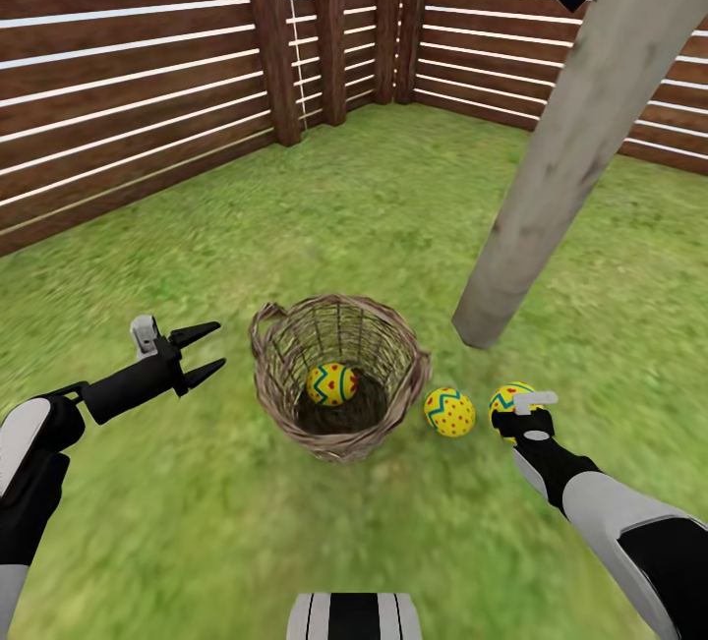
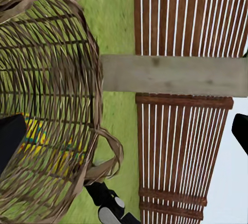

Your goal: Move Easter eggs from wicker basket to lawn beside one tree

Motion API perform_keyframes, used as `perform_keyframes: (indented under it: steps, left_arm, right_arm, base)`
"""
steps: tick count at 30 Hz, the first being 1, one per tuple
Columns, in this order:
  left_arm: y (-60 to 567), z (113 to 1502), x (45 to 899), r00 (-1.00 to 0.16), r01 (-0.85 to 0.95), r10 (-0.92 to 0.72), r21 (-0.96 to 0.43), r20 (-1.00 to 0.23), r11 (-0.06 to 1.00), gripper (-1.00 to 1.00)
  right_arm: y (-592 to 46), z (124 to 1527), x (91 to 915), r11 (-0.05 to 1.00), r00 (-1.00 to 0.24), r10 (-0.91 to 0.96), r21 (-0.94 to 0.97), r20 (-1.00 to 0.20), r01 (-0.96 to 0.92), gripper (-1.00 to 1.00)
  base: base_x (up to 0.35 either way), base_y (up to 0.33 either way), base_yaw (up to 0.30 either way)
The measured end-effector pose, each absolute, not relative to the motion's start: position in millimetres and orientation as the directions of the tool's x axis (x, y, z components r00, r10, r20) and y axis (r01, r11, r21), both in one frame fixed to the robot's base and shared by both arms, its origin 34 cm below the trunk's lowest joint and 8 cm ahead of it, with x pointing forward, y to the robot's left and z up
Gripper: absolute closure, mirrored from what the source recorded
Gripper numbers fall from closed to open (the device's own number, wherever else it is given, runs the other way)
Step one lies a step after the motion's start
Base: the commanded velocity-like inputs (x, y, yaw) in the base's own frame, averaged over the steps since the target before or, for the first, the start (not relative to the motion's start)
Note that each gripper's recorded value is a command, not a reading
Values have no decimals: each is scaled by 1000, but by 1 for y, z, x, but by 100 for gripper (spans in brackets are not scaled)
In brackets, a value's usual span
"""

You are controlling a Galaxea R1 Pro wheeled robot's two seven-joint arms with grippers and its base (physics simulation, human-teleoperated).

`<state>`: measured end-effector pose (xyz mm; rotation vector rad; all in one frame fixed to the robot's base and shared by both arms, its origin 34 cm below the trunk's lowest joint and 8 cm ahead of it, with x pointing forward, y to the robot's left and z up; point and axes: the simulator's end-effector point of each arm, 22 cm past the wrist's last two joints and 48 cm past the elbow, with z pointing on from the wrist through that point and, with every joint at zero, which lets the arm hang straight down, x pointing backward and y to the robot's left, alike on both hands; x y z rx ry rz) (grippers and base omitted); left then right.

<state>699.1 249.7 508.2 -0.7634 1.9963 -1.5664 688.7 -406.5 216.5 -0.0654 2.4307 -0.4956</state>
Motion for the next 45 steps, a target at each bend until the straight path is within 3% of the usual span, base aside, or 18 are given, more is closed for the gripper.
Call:
perform_keyframes:
  steps: [45]
  left_arm:
    - [249,448,697,-732,-216,-680,-957,28,193,-100]
  right_arm:
    - [-401,157,663,931,-830,-177,-363,-529,32,100]
  base:
    - [19,-2,0]
